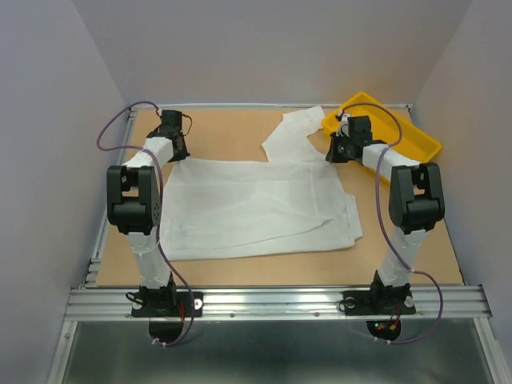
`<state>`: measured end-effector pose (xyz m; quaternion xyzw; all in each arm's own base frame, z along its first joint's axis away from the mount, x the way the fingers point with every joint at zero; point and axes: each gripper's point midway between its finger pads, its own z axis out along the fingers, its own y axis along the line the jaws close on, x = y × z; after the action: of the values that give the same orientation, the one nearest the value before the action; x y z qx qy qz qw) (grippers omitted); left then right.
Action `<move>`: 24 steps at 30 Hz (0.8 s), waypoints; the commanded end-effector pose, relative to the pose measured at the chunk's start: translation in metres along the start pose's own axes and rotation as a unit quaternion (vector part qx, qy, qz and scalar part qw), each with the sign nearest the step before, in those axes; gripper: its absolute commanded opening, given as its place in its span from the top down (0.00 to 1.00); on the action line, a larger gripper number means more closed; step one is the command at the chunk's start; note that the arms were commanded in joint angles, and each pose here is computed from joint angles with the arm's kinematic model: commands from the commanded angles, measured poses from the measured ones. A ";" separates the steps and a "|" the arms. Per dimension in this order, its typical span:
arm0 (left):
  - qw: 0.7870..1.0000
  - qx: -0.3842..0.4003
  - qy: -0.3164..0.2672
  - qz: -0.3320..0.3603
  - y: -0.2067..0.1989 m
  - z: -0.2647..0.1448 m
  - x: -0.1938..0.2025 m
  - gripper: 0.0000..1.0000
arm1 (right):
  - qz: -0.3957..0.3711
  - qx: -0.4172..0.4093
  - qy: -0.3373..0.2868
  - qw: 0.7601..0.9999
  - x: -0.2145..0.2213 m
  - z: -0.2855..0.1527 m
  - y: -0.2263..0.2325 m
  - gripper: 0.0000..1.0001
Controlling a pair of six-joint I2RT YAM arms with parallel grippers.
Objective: Fold and stack the long sleeve shirts
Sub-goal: Fold the shirt
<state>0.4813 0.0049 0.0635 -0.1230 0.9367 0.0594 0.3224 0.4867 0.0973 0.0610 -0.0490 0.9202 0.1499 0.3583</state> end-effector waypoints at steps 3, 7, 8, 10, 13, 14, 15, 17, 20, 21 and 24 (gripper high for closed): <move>0.998 -0.022 -0.046 -0.043 0.018 -0.043 -0.016 1.00 | 0.017 -0.019 -0.038 0.999 -0.020 -0.032 0.019 0.99; 0.996 -0.035 -0.036 -0.069 0.026 -0.048 0.004 1.00 | 0.044 -0.021 -0.037 0.998 -0.007 -0.043 0.023 0.99; 0.996 -0.039 -0.035 -0.075 0.028 -0.049 0.009 1.00 | 0.054 -0.021 -0.034 0.998 0.000 -0.047 0.024 0.99; 0.995 -0.045 -0.034 -0.078 0.032 -0.052 0.016 1.00 | 0.059 -0.020 -0.040 0.997 0.002 -0.053 0.025 0.99; 0.994 -0.045 -0.035 -0.088 0.035 -0.061 0.024 1.00 | 0.074 -0.018 -0.052 0.996 0.006 -0.068 0.028 0.99; 0.994 -0.045 -0.037 -0.093 0.037 -0.064 0.026 1.00 | 0.077 -0.020 -0.053 0.995 0.008 -0.071 0.029 0.99; 0.993 -0.045 -0.041 -0.099 0.037 -0.066 0.026 1.00 | 0.083 -0.019 -0.048 0.995 0.016 -0.071 0.029 0.99; 0.992 -0.044 -0.042 -0.110 0.040 -0.073 0.035 0.99 | 0.095 -0.019 -0.053 0.994 0.019 -0.076 0.030 0.99; 0.991 -0.052 -0.043 -0.120 0.046 -0.079 0.047 0.98 | 0.106 -0.016 -0.050 0.993 0.032 -0.081 0.030 0.99; 0.991 -0.055 -0.041 -0.119 0.049 -0.080 0.054 0.97 | 0.112 -0.012 -0.049 0.992 0.038 -0.083 0.029 0.99; 0.992 -0.048 -0.033 -0.112 0.048 -0.079 0.064 0.92 | 0.121 -0.008 -0.044 0.992 0.050 -0.085 0.028 0.99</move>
<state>0.3777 0.0154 0.0834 -0.2253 0.9121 0.0605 0.3372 0.3931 0.1010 0.0929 0.0485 0.9082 0.2040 0.3623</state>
